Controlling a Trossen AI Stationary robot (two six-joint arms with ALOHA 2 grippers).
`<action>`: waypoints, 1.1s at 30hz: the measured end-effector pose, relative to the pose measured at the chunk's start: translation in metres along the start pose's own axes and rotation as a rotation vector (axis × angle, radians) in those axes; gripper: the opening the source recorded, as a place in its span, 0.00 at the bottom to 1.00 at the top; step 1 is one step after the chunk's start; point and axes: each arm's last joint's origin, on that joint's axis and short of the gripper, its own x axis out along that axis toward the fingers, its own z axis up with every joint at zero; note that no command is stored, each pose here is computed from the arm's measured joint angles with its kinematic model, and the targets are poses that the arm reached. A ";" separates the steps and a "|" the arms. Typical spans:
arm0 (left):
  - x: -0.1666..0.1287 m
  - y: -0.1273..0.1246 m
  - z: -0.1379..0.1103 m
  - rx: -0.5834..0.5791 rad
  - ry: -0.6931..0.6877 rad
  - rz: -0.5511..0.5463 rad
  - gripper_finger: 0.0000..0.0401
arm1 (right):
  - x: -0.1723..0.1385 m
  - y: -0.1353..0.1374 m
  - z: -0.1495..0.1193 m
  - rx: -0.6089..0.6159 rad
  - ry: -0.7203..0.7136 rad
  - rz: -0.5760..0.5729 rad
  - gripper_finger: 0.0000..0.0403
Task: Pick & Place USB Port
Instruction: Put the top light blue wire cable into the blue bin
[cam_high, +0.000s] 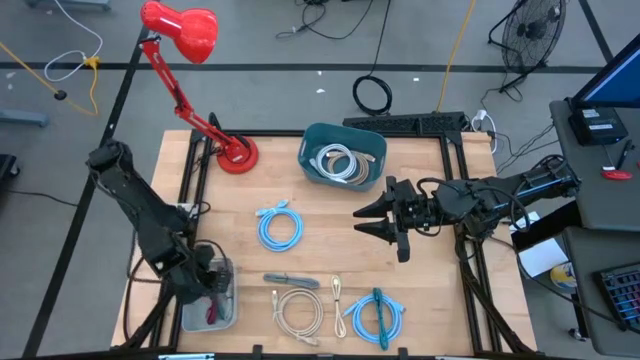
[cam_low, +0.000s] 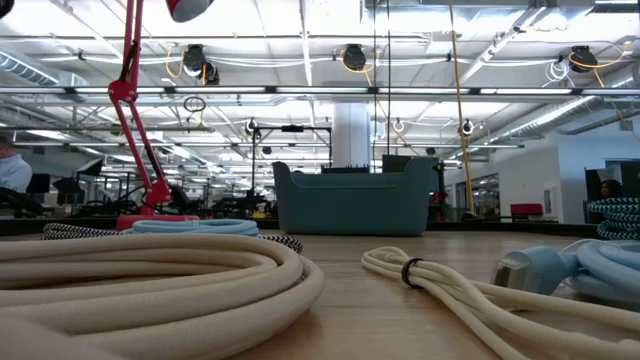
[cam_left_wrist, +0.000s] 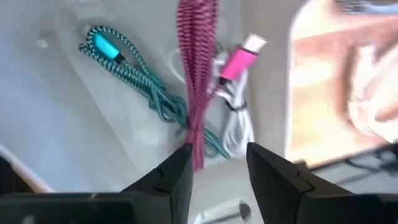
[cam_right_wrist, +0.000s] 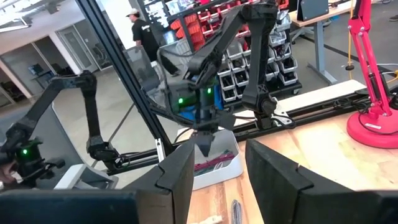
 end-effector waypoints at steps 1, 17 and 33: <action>-0.005 0.001 0.000 0.004 0.010 -0.021 0.36 | 0.000 0.000 0.000 0.000 0.000 0.000 0.33; -0.063 -0.015 0.022 0.185 -0.393 -0.727 0.29 | 0.000 -0.002 -0.006 -0.015 0.054 -0.024 0.33; -0.111 -0.069 0.068 0.521 -0.770 -0.957 0.29 | 0.000 -0.009 -0.002 0.028 -0.034 -0.207 0.33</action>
